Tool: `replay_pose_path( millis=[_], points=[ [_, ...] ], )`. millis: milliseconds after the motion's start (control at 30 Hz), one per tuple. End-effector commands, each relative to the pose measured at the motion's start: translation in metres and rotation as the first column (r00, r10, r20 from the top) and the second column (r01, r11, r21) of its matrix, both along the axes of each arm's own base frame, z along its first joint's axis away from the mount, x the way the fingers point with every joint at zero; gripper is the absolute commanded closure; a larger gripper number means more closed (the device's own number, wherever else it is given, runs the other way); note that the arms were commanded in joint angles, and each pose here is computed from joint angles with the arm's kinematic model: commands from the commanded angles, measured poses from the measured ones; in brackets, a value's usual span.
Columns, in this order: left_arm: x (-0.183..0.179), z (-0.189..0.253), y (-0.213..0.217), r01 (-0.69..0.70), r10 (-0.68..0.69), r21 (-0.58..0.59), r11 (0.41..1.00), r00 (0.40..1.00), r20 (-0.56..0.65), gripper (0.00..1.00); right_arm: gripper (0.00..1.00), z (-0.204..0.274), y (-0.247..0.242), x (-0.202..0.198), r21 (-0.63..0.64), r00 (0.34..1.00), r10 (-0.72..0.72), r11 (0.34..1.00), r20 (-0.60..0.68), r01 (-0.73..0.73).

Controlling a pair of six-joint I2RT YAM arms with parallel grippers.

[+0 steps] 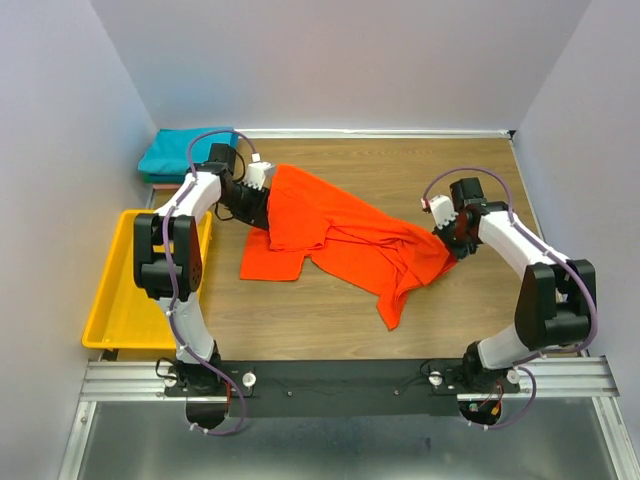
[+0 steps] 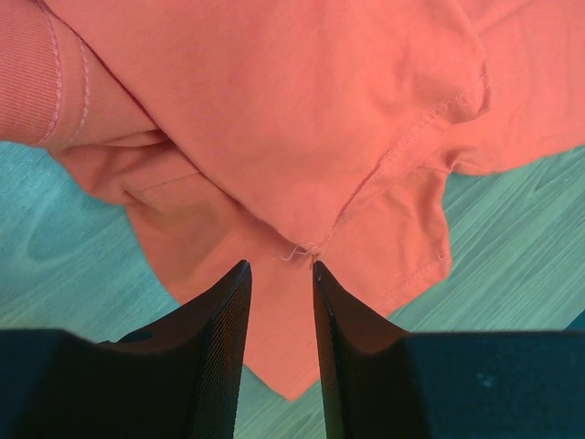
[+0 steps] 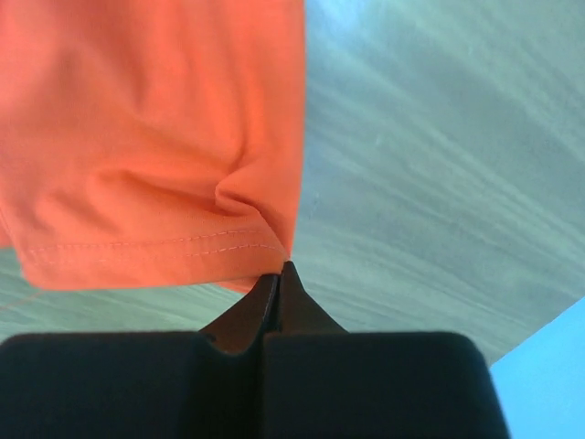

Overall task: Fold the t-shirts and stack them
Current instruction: Flatten the tshirt out

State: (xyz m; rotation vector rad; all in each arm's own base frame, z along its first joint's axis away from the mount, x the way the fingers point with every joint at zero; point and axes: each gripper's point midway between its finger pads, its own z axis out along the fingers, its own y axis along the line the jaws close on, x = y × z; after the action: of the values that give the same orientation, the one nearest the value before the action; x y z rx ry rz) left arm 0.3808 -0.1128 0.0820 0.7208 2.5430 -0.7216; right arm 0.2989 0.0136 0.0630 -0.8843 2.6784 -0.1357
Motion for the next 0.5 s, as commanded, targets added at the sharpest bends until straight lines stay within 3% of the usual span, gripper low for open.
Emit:
replay_pose_path(
  millis=[0, 33, 100, 300, 367, 467],
  points=[
    [0.001, 0.0, -0.001, 0.014, -0.014, 0.011, 1.0, 1.0, 0.016, 0.59, 0.91, 0.001, -0.009, -0.022, -0.011, 0.998, 0.048, 0.999, -0.035, -0.048],
    [0.001, 0.0, -0.002, 0.017, -0.017, 0.009, 1.0, 1.0, 0.015, 0.59, 0.68, 0.002, -0.008, -0.029, 0.0, 0.997, 0.06, 0.998, -0.057, -0.06],
    [-0.001, -0.001, -0.003, 0.023, -0.023, 0.009, 1.0, 1.0, 0.015, 0.59, 0.58, 0.009, -0.008, -0.032, 0.001, 0.996, 0.065, 0.998, -0.056, -0.065],
    [-0.006, 0.0, -0.002, 0.028, -0.028, 0.018, 0.999, 0.999, 0.018, 0.59, 0.62, 0.057, 0.019, -0.026, 0.141, 0.992, 0.124, 0.982, 0.018, -0.125],
    [-0.008, 0.0, -0.003, 0.03, -0.03, 0.015, 0.999, 0.999, 0.019, 0.59, 0.69, 0.061, 0.04, -0.041, 0.247, 0.987, 0.16, 0.957, -0.026, -0.149],
    [-0.007, 0.001, -0.003, 0.027, -0.027, 0.012, 1.0, 0.999, 0.024, 0.59, 0.73, 0.051, 0.061, -0.057, 0.307, 0.984, 0.154, 0.944, -0.093, -0.118]
  ],
)
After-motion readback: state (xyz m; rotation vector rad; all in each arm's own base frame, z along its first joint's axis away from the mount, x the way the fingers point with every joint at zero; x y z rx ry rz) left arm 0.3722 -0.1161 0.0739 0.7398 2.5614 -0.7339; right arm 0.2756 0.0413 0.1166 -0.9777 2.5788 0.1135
